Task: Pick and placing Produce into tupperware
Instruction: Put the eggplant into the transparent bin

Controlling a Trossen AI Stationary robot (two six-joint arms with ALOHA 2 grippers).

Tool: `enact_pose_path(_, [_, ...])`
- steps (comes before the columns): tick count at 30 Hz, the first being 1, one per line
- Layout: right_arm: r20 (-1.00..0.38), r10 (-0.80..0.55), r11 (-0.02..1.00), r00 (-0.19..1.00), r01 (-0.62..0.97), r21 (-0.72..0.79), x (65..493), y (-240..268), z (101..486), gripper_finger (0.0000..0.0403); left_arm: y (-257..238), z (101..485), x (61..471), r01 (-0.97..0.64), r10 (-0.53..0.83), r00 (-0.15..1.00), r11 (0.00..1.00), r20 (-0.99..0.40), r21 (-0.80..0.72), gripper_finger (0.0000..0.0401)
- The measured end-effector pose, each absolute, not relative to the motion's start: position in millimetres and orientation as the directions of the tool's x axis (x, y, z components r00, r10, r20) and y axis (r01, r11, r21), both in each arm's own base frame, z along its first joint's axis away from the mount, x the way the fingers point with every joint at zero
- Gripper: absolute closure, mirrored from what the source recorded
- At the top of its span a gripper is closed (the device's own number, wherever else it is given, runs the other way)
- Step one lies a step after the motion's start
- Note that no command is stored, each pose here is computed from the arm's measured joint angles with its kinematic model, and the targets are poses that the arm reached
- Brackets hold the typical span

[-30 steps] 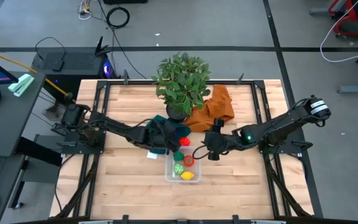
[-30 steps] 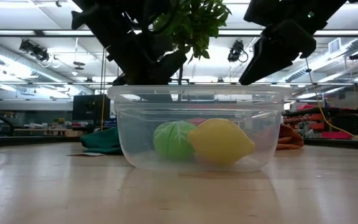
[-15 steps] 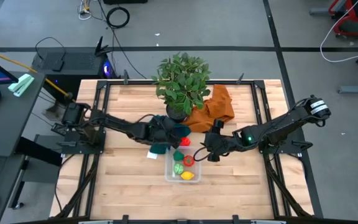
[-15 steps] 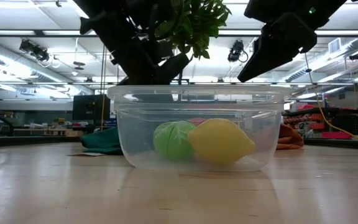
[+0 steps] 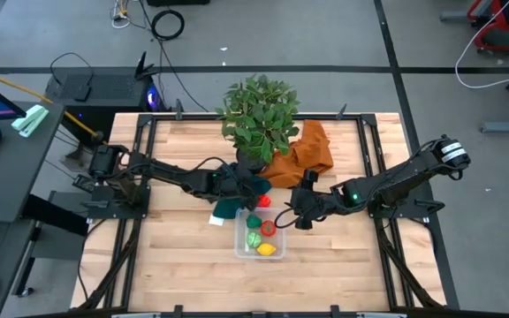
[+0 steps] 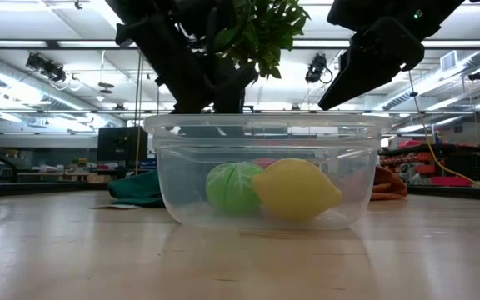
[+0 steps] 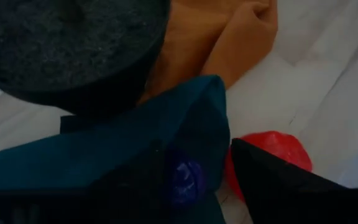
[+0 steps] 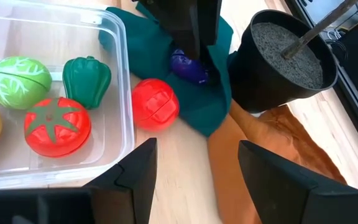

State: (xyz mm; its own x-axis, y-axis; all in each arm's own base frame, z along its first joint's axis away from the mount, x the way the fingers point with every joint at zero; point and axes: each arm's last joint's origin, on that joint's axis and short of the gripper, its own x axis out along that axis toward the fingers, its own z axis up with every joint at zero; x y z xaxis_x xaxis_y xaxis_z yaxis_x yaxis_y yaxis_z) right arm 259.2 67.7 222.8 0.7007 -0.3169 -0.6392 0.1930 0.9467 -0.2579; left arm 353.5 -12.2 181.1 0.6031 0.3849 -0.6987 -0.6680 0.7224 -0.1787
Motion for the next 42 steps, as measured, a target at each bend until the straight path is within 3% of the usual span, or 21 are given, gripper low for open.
enact_pose_path(5, [-0.64,-0.314,0.948,0.701,0.193,-0.254,259.2,67.7,222.8,0.0217,-14.7,187.1,356.9,-0.646,0.342,0.616,0.735,-0.71,-0.207,0.0183])
enact_pose_path(14, [-0.642,-0.312,0.949,0.701,0.193,-0.251,259.2,67.8,222.7,0.0217,-15.0,183.8,347.7,-0.7,0.341,0.507,0.698,-0.791,-0.148,0.0181])
enact_pose_path(21, [-0.646,-0.301,0.952,0.702,0.187,-0.241,259.3,68.1,222.6,0.0217,-13.8,183.9,348.0,-0.694,0.331,0.508,0.704,-0.795,-0.151,0.0176])
enact_pose_path(32, [-0.643,-0.296,0.954,0.707,0.186,-0.235,259.8,68.4,223.1,0.0217,-10.3,169.5,354.9,-0.7,0.318,0.498,0.697,-0.807,-0.158,0.0123])
enact_pose_path(42, [-0.637,-0.294,0.955,0.712,0.187,-0.231,260.4,68.6,223.6,0.0217,-2.8,154.8,362.2,-0.715,0.329,0.492,0.681,-0.806,-0.159,0.012])
